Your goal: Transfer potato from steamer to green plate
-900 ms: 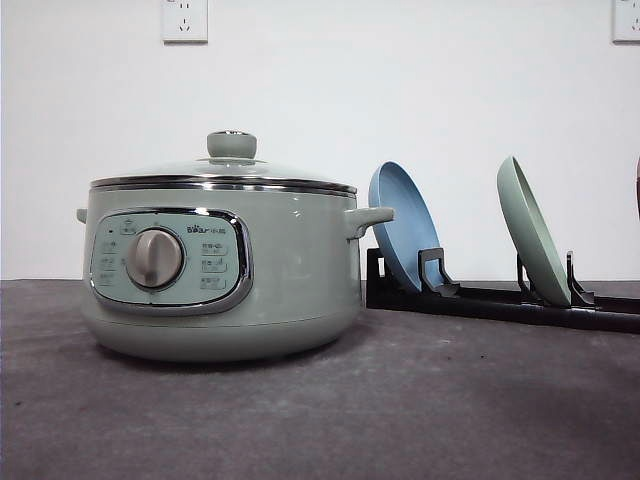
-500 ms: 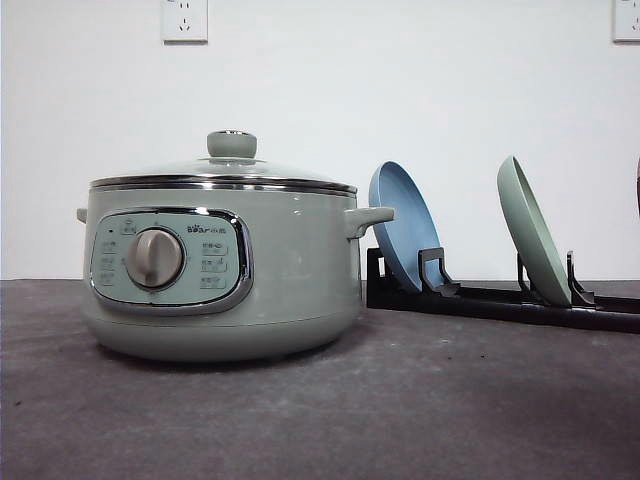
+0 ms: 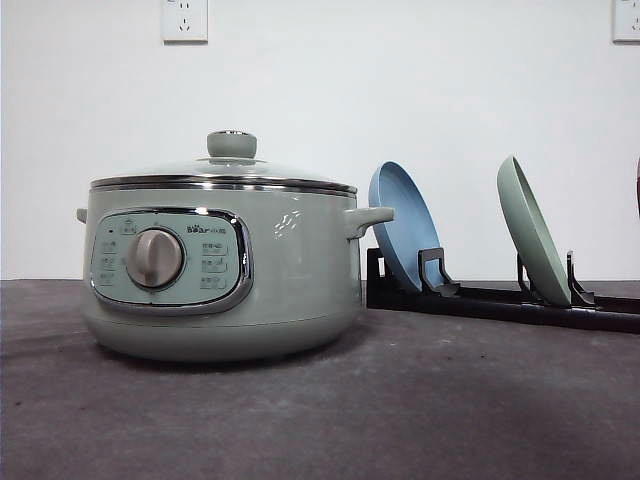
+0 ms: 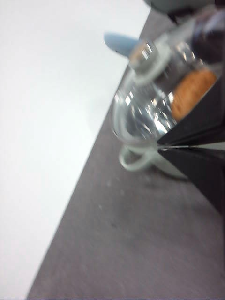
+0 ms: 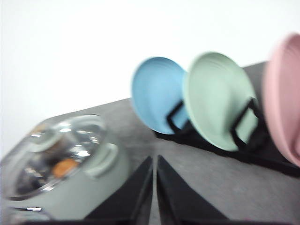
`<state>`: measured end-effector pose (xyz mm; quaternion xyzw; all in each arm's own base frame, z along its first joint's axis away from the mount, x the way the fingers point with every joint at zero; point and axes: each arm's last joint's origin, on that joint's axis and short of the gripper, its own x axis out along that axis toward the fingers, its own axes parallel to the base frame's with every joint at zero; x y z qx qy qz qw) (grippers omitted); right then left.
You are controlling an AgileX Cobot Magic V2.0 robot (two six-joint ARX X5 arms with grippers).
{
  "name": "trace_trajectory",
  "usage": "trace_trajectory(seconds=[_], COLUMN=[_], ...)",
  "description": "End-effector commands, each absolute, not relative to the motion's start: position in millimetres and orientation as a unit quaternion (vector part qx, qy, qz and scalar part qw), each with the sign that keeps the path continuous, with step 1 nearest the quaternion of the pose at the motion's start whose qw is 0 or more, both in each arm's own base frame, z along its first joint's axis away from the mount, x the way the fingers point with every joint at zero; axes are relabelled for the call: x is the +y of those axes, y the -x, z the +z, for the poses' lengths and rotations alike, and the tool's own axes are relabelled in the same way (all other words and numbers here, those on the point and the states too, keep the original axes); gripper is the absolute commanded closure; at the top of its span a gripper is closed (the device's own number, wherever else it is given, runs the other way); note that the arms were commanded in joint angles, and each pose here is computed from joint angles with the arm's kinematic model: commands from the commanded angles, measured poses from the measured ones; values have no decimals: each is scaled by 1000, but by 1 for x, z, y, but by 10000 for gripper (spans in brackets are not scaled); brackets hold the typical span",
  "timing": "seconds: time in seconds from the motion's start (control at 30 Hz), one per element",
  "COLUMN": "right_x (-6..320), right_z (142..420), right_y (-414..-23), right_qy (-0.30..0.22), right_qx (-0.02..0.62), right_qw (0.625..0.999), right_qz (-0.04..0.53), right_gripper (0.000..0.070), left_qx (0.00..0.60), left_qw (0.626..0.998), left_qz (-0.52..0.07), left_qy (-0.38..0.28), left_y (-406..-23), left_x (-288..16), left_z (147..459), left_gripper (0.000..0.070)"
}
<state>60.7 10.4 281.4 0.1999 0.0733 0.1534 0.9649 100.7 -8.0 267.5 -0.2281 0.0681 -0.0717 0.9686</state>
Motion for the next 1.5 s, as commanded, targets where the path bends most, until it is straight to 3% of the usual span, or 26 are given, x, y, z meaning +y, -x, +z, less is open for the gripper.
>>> trace_trajectory(seconds=[0.0, 0.27, 0.47, 0.63, 0.83, 1.1, 1.17, 1.2, 1.27, 1.33, 1.4, 1.47], right_x=[11, 16, 20, 27, 35, 36, 36, 36, 36, 36, 36, 36], right_z=[300, 350, 369, 375, 377, 372, 371, 371, 371, 371, 370, 370], right_y=[-58, -67, -81, -92, -104, -107, -107, -108, -107, -107, -107, -107], right_qy=[-187, -129, -117, -96, -84, -73, -71, -71, -72, -74, -76, -76], right_qx=[69, 103, 136, 152, 174, 195, 198, 198, 199, 200, 204, 208], right_qw=[965, 956, 934, 905, 889, 888, 893, 895, 894, 894, 894, 894], right_qz=[171, 244, 310, 385, 414, 410, 397, 394, 394, 393, 392, 390], right_gripper=[700, 700, 700, 700, 700, 697, 689, 667, 548, 355, 158, 10], left_qx=[61, 96, 152, 189, 220, 225, 225, 224, 225, 224, 225, 225], left_qw=[970, 964, 950, 929, 879, 870, 870, 870, 870, 870, 870, 870], left_qz=[-87, -170, -239, -311, -422, -439, -439, -439, -439, -439, -439, -439], left_qy=[220, 180, 130, 63, 16, 9, 9, 9, 9, 9, 9, 9], left_y=[-104, -130, -143, -149, -149, -149, -149, -149, -149, -149, -149, -149], left_x=[-9, -20, -31, -44, -58, -64, -64, -64, -64, -64, -64, -64], left_z=[291, 360, 385, 391, 382, 380, 380, 380, 380, 380, 380, 380], left_gripper=[699, 699, 699, 699, 700, 697, 658, 634, 540, 410, 225, 80])
